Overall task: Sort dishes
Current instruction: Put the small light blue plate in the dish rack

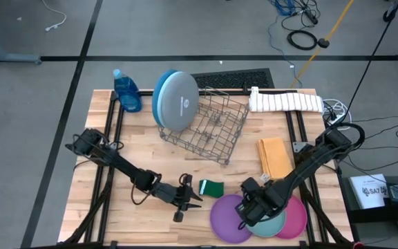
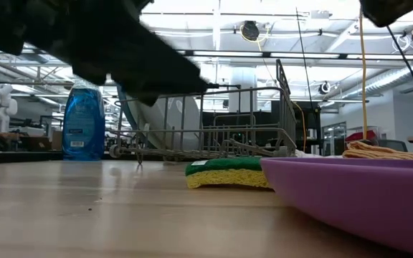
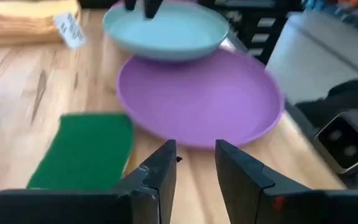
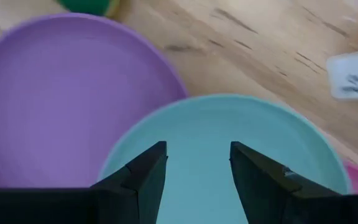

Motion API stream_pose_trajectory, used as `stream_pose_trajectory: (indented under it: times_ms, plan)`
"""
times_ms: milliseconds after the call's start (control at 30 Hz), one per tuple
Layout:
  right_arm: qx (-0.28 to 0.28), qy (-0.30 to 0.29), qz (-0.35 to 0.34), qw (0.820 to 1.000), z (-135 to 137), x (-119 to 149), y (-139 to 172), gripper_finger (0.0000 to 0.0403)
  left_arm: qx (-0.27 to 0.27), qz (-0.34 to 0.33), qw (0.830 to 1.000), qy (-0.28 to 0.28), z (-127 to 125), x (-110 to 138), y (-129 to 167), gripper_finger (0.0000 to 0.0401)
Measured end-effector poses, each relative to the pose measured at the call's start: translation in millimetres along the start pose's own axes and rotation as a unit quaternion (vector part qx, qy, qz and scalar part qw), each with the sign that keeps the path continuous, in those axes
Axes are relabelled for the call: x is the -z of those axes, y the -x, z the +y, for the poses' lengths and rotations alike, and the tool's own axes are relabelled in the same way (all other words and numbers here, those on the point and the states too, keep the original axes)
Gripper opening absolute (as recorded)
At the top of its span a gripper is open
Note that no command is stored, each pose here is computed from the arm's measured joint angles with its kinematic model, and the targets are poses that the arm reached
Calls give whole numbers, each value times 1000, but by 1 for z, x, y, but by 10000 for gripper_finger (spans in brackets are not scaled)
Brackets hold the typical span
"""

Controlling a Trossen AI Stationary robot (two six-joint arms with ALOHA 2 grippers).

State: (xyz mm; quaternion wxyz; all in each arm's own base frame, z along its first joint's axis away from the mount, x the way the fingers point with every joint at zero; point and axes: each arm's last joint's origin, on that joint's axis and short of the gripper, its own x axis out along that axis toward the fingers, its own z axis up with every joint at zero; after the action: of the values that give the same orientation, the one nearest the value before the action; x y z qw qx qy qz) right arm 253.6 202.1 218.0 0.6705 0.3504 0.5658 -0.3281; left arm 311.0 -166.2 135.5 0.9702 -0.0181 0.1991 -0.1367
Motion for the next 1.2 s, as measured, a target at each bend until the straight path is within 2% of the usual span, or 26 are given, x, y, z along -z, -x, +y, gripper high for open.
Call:
stream_pose_trajectory:
  times_ms: [200,333,533,633,800,933,1200]
  plan:
    - [-62,136,-22,989,15,-8,0,171,-16,16,1000,1,9,3,-1,112]
    - [-35,230,-38,972,12,-17,2,171,-24,18,1000,3,14,3,-1,112]
    - [36,338,-9,941,-1,-28,1,176,-36,16,999,9,23,1,-2,112]
    - [42,365,31,930,-4,-32,0,184,-39,16,999,10,25,1,-3,112]
    - [11,389,92,917,-3,-30,0,192,-38,16,999,10,24,1,-3,112]
    - [9,425,101,900,-4,-27,1,193,-38,16,999,11,24,1,-3,112]
    - [23,430,110,896,-8,-32,1,193,-38,16,999,20,24,1,-3,112]
